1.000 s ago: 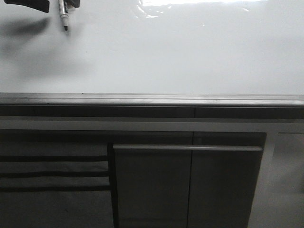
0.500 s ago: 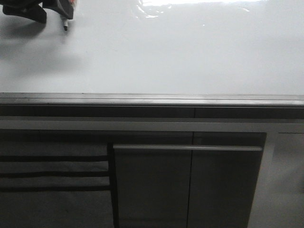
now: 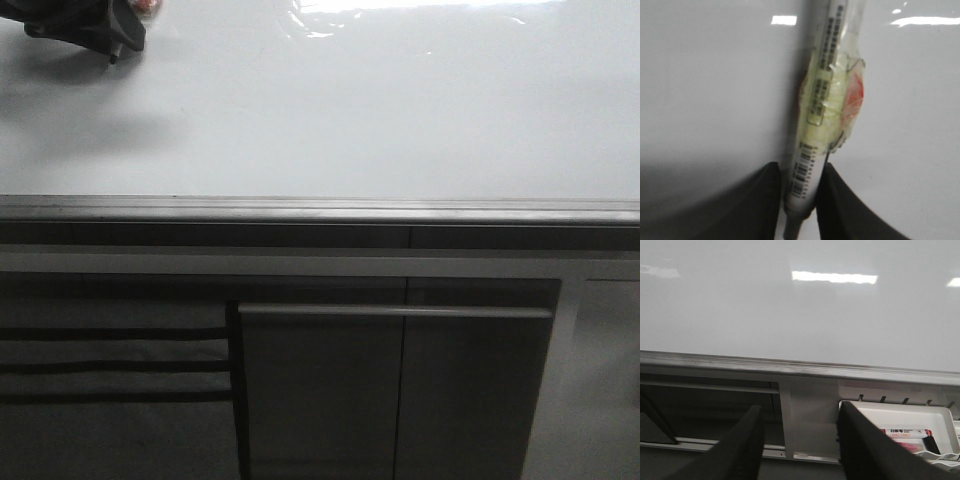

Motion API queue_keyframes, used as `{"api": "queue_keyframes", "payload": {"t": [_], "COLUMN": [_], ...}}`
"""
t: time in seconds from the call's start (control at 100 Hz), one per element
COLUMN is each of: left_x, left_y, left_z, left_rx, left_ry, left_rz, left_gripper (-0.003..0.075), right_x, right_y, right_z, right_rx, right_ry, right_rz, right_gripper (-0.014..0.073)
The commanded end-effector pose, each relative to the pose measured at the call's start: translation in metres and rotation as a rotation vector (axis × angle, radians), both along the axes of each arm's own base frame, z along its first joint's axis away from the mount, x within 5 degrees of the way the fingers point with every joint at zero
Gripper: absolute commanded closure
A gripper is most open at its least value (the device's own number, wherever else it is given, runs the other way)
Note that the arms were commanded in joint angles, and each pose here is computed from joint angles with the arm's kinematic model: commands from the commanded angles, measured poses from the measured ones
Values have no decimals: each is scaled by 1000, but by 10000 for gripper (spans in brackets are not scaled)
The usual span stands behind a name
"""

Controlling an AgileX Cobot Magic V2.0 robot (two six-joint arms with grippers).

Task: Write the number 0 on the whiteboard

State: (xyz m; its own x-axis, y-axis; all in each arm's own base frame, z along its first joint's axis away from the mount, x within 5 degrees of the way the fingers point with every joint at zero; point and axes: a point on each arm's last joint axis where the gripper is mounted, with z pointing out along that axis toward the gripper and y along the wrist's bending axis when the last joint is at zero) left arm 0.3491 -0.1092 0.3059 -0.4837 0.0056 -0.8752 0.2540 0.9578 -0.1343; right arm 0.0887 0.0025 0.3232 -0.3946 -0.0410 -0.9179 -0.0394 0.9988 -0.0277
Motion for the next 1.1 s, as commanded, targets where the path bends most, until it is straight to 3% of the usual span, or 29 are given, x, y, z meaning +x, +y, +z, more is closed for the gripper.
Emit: {"api": "queue_keyframes", "payload": {"t": [0.0, 0.13, 0.28, 0.5, 0.78, 1.09], "left_x": [-3, -9, -25, -72, -141, -196], "left_y": [0, 2, 6, 11, -28, -76], "left_z": [34, 43, 57, 73, 77, 68], "left_rx": [-40, -44, -8, 170, 397, 509], "left_ry": [-150, -167, -157, -22, 82, 112], "left_rz": [8, 6, -16, -149, -563, -925], "left_gripper": [670, 741, 740, 740, 740, 740], "right_x": [4, 4, 5, 2, 23, 52], "right_y": [-1, -1, -1, 4, 37, 94], "right_z": [16, 16, 18, 32, 45, 57], "right_rx": [-15, -21, -20, 2, -83, -311], "right_ry": [-94, -97, -116, -128, 31, 260], "right_rz": [-2, -3, -2, 47, 380, 793], "right_gripper": [295, 295, 295, 296, 296, 296]}}
